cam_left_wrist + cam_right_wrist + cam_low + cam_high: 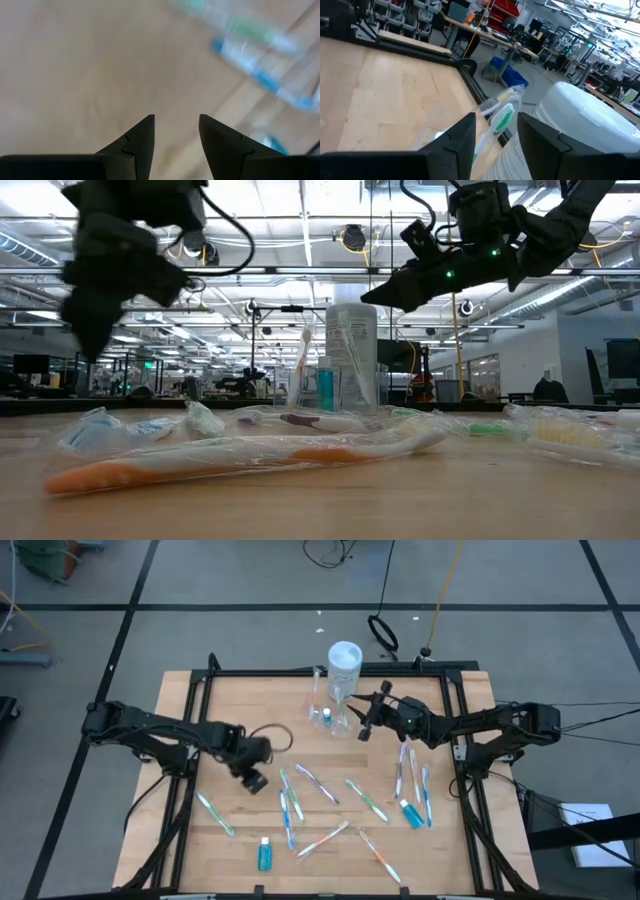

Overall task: Pick & Place toothbrushing station
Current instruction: Put the green toothbrush into the transparent organizer

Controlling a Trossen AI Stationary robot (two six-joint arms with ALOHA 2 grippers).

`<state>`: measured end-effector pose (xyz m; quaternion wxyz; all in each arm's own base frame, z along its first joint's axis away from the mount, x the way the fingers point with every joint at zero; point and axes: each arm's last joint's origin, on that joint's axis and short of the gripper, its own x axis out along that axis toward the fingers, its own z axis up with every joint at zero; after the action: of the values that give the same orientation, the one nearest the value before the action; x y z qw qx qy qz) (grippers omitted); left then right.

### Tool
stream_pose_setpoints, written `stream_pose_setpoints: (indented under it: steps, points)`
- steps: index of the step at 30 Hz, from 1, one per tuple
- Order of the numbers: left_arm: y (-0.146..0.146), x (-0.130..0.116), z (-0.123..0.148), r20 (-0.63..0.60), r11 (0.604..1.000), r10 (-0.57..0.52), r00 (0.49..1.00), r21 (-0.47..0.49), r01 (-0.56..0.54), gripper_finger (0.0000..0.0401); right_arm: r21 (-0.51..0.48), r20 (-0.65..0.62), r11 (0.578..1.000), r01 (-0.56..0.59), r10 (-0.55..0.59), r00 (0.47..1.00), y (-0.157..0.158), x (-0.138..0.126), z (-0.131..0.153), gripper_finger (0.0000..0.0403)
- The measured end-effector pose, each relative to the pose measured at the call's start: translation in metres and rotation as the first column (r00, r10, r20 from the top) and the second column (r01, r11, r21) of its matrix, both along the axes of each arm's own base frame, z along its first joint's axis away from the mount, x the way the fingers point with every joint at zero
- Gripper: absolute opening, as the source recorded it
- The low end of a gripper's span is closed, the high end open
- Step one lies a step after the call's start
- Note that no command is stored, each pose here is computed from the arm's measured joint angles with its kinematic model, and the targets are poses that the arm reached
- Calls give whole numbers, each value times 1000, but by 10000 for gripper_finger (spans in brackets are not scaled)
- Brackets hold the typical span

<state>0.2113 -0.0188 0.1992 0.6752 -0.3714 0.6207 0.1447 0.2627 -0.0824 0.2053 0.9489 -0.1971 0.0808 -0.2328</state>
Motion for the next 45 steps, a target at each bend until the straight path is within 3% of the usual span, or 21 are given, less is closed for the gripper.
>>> stream_pose_setpoints:
  steps: [2, 4, 8, 10, 12, 15, 17, 24, 29, 32, 36, 39, 40, 43, 45]
  points:
    - [-15, -6, -1, -41, 998, -63, 997, 1, 63, 156, -25, -13, 1000, -2, 2, 1000, 0, 0, 0, 136]
    - [-31, -11, -1, -41, 975, -213, 976, 48, 215, 156, -66, -35, 998, -6, 3, 999, 0, 0, 0, 137]
    - [-63, -24, -4, -33, 856, -502, 864, 124, 502, 156, -132, -58, 991, -12, 4, 998, 0, 0, 1, 135]
    - [-75, -33, -9, -43, 795, -593, 804, 126, 593, 156, -153, -48, 988, -11, 4, 999, 0, 0, 3, 135]
    - [-84, -42, -15, -55, 764, -633, 772, 113, 635, 156, -159, -36, 987, -9, 4, 999, 0, 0, 4, 136]
    - [-96, -52, -27, -44, 767, -637, 770, 70, 638, 156, -145, -29, 989, -8, 4, 1000, 0, 0, 4, 136]
    - [-103, -59, -36, -17, 748, -662, 749, 56, 662, 156, -143, -29, 990, -8, 4, 1000, 0, 0, 4, 136]
    - [-114, -71, -61, 128, 546, -838, 531, 187, 817, 156, -140, -27, 990, -10, 7, 1000, 0, 0, 4, 136]
    - [-112, -75, -67, 106, 454, -890, 443, 268, 850, 151, -102, -6, 995, -7, 7, 1000, 0, 0, 4, 135]
    - [-112, -73, -67, 119, 405, -914, 388, 307, 861, 120, -98, -4, 995, -7, 7, 1000, 0, 0, 4, 135]
    - [-110, -67, -67, 135, 422, -906, 400, 355, 835, 49, -98, -4, 995, -8, 7, 1000, 0, 0, 4, 136]
    - [-109, -52, -57, 125, 419, -900, 416, 502, 756, 11, -97, -5, 995, -8, 8, 1000, 0, 0, 4, 135]
    - [-109, -46, -51, 114, 402, -903, 413, 560, 725, 12, -98, -4, 995, -8, 8, 1000, 0, 0, 4, 134]
    - [-105, -27, -32, 42, 300, -919, 392, 720, 626, 24, -98, -4, 995, -8, 8, 1000, 0, 0, 4, 133]
    - [-99, -11, -15, -14, 239, -903, 430, 815, 528, 24, -98, -3, 995, -8, 8, 1000, 0, 0, 4, 133]
